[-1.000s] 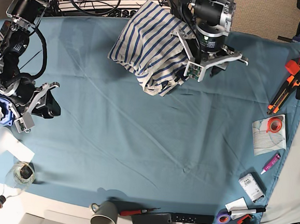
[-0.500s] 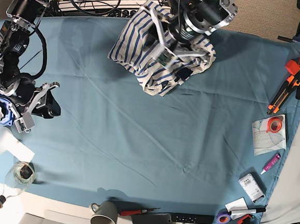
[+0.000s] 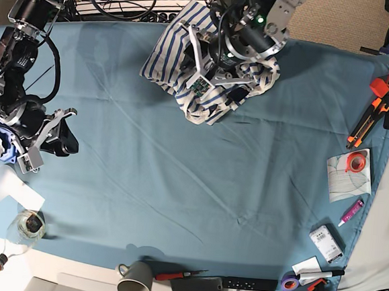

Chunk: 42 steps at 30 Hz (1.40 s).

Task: Fold the T-shirt properly
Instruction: 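Press and tuck the bundle's loose edge with the left gripper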

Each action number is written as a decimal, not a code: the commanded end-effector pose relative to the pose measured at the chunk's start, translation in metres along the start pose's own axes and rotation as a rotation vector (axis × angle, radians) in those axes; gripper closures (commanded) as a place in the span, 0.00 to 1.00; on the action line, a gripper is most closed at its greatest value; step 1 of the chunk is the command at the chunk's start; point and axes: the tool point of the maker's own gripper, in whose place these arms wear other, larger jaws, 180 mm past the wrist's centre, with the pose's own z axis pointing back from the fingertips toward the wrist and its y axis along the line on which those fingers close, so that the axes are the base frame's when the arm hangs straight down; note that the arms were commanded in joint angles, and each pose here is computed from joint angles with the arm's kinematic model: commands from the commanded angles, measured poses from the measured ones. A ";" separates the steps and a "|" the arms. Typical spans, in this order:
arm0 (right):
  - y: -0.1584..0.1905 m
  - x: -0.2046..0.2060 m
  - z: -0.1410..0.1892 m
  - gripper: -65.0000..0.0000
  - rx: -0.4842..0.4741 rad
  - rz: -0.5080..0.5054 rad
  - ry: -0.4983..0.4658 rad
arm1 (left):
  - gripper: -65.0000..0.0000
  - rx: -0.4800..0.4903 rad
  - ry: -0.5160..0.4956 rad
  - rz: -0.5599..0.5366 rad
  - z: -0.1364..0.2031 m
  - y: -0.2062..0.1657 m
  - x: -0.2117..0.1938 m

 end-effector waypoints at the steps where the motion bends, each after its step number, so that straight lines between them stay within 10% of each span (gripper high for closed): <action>1: -0.005 0.017 0.007 0.76 -0.014 0.027 -0.050 | 0.65 -0.016 -0.035 0.006 -0.002 -0.004 0.011; 23: -0.005 0.017 0.007 0.76 -0.014 0.027 -0.051 | 0.65 0.043 0.087 -0.030 -0.043 0.019 0.003; 33: -0.005 0.018 0.007 0.76 -0.014 0.027 -0.056 | 0.65 0.010 -0.197 -0.006 0.006 0.002 0.079; 42: -0.004 0.009 0.007 0.76 -0.012 0.025 -0.009 | 0.65 0.335 -0.222 -0.026 0.053 0.048 0.074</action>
